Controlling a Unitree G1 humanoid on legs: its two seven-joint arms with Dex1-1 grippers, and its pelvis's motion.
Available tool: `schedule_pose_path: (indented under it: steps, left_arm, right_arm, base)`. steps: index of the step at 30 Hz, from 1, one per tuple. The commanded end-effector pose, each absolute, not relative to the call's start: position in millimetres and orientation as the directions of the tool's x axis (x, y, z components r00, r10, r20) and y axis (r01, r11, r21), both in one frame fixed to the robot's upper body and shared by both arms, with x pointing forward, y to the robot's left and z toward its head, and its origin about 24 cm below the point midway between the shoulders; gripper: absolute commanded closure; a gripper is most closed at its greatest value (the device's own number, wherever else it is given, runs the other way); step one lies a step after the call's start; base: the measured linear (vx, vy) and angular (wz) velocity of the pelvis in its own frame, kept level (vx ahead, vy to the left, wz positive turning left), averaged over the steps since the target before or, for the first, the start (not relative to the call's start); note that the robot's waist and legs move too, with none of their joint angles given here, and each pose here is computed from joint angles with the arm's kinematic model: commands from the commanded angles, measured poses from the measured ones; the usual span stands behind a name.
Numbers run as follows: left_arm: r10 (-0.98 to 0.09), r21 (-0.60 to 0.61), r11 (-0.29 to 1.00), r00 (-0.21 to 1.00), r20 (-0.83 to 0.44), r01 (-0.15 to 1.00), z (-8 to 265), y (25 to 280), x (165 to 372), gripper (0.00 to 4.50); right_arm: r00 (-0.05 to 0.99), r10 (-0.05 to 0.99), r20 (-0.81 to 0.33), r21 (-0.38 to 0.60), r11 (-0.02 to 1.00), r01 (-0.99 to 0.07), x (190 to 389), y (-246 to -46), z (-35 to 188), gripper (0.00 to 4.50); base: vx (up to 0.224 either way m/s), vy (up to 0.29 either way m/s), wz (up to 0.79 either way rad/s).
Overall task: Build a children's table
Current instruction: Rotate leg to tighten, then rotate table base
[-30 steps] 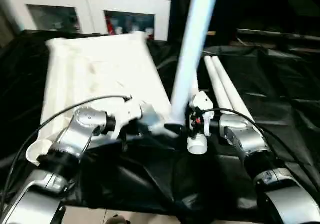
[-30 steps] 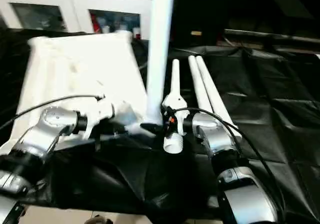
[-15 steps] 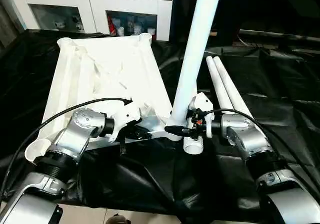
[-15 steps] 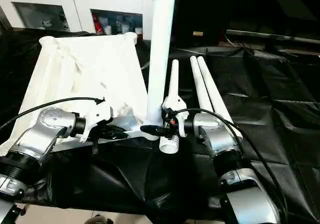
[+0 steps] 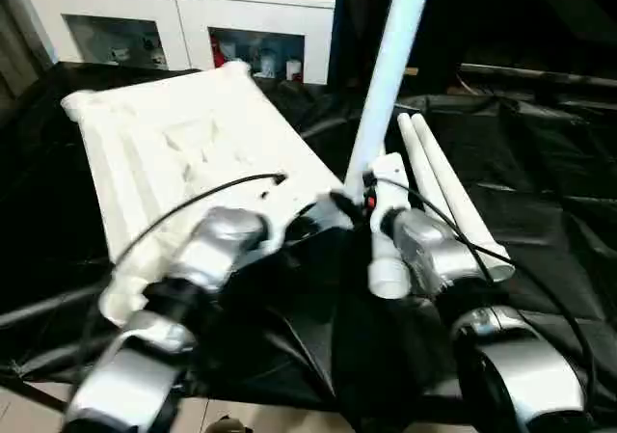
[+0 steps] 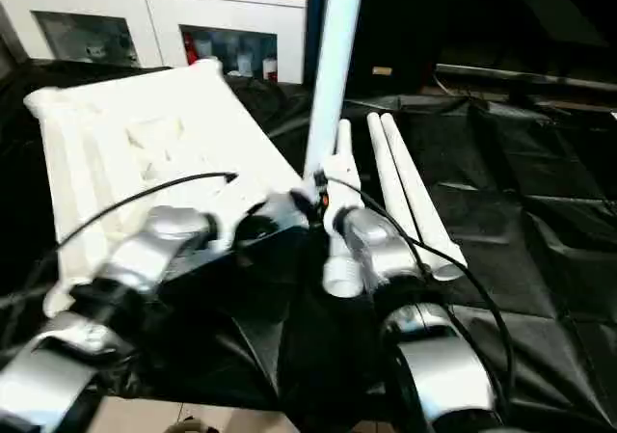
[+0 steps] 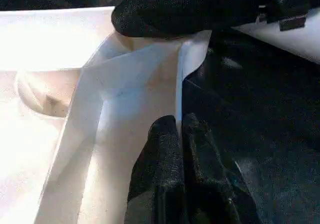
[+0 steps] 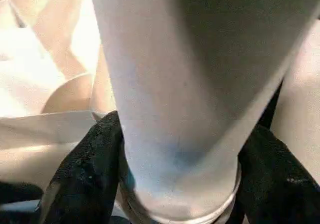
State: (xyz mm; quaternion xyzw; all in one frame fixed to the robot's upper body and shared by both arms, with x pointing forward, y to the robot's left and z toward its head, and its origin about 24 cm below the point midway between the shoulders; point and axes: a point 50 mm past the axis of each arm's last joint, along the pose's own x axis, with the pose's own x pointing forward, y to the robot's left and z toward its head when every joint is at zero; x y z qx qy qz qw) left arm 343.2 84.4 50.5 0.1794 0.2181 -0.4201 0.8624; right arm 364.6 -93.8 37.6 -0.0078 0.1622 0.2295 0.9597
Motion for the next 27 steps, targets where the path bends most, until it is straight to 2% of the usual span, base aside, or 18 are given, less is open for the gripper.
schedule_pose_path:
  steps: [1,3,8,12,13,15,17,21,23,27]
  left_arm:
    - [-0.596,0.150,0.644,0.615,-0.516,0.750,49.2,83.2,345.9,4.50]
    - [-0.596,0.154,0.639,0.611,-0.521,0.754,48.3,85.2,344.8,4.50]
    - [-0.553,0.159,0.682,0.645,-0.528,0.714,47.4,93.1,349.0,4.50]
    - [-0.493,0.165,0.753,0.712,-0.500,0.637,54.6,96.2,362.0,4.50]
    - [-0.480,0.186,0.773,0.751,-0.453,0.606,61.9,94.2,369.9,4.50]
    - [-0.474,0.196,0.781,0.768,-0.431,0.593,65.0,93.0,372.9,4.50]
    - [-0.446,0.228,0.825,0.844,-0.299,0.517,84.2,86.2,386.3,4.50]
    - [-0.421,0.231,0.853,0.879,-0.226,0.468,97.7,85.8,393.9,4.50]
    - [-0.420,0.188,0.873,0.890,-0.176,0.449,107.8,90.7,397.6,4.05]
    - [-0.399,0.188,0.889,0.908,-0.128,0.417,117.2,98.9,401.2,3.71]
  right_arm:
    - [0.760,0.521,-0.389,0.121,0.846,-0.519,347.8,-71.5,14.2,1.04]
    - [0.774,0.520,-0.361,0.083,0.845,-0.528,350.3,-72.4,18.9,0.75]
    - [0.816,0.491,-0.305,0.063,0.865,-0.497,357.0,-84.7,29.6,0.75]
    - [0.863,0.443,-0.243,0.062,0.895,-0.442,359.6,-99.7,39.6,0.75]
    - [0.879,0.423,-0.219,0.038,0.904,-0.425,358.7,-104.8,42.4,0.75]
    - [0.885,0.416,-0.209,0.024,0.907,-0.421,357.9,-106.5,43.1,0.75]
    - [0.896,0.399,-0.196,0.000,0.913,-0.407,356.7,-108.8,43.5,0.75]
    - [0.897,0.400,-0.187,-0.008,0.913,-0.408,356.6,-107.5,45.8,0.75]
    - [0.895,0.409,-0.179,-0.015,0.908,-0.418,356.7,-105.6,48.2,0.65]
    - [0.889,0.424,-0.173,-0.027,0.900,-0.434,356.5,-103.5,50.4,0.65]
  base:
    - [0.000,0.000,0.00]
    - [0.000,0.000,0.00]
    - [0.000,0.000,0.00]
    - [0.000,0.000,0.00]
    - [0.000,0.000,0.00]
    - [0.000,0.000,0.00]
    - [0.000,0.000,0.00]
    - [0.000,0.000,0.00]
    - [0.000,0.000,0.00]
    - [0.000,0.000,0.00]
